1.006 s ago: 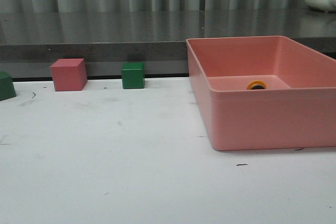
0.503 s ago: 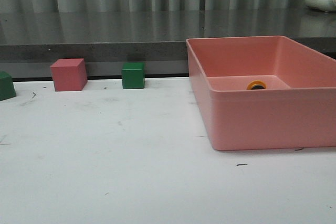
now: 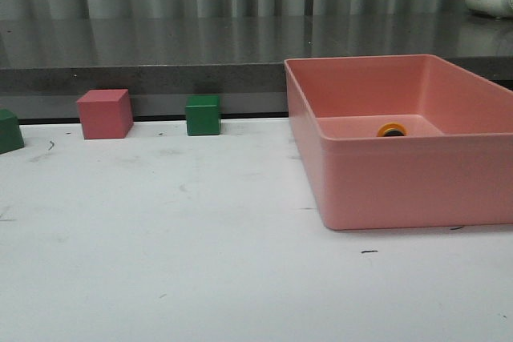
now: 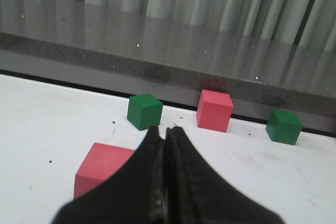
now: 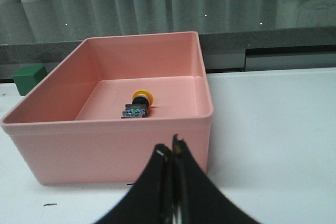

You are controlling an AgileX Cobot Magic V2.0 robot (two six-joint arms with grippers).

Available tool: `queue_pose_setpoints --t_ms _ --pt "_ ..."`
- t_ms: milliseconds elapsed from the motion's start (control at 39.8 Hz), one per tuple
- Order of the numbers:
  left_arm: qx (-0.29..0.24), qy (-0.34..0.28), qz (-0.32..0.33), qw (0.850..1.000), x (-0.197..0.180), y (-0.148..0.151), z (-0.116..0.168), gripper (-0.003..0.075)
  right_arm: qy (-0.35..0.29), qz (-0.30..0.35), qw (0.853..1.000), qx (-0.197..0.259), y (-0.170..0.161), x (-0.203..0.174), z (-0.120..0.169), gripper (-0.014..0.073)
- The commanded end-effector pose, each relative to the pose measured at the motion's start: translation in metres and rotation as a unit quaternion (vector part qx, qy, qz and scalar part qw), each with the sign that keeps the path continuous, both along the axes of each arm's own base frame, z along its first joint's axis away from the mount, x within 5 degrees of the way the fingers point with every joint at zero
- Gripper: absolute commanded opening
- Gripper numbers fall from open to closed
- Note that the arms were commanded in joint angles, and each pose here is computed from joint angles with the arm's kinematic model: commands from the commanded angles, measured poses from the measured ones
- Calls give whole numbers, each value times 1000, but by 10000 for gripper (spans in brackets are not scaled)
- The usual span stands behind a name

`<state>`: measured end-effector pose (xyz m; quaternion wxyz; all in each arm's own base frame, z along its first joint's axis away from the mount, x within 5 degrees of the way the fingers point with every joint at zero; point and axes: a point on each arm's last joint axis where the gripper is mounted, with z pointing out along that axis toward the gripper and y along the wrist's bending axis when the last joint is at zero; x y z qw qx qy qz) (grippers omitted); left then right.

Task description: Place and stand button with both arms

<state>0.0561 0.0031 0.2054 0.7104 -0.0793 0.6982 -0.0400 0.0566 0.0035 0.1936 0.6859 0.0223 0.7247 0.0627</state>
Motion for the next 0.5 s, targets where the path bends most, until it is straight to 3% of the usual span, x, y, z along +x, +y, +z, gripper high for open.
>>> queue_pose_setpoints --t_ms 0,176,252,352,478 --pt "0 -91 1 996 -3 0 14 -20 -61 -3 998 0 0 -2 12 -61" --pt "7 -140 2 990 -9 0 39 -20 -78 -3 997 1 -1 -5 29 -60" --pt "37 -156 4 987 -13 -1 59 -20 -87 -3 996 1 -1 -8 42 -60" --pt "83 -139 10 987 -16 -1 85 -20 -76 -3 997 1 -1 -11 59 -60" --pt "83 -81 13 993 -6 1 106 -20 -30 -2 1000 -2 -1 -7 79 -60"
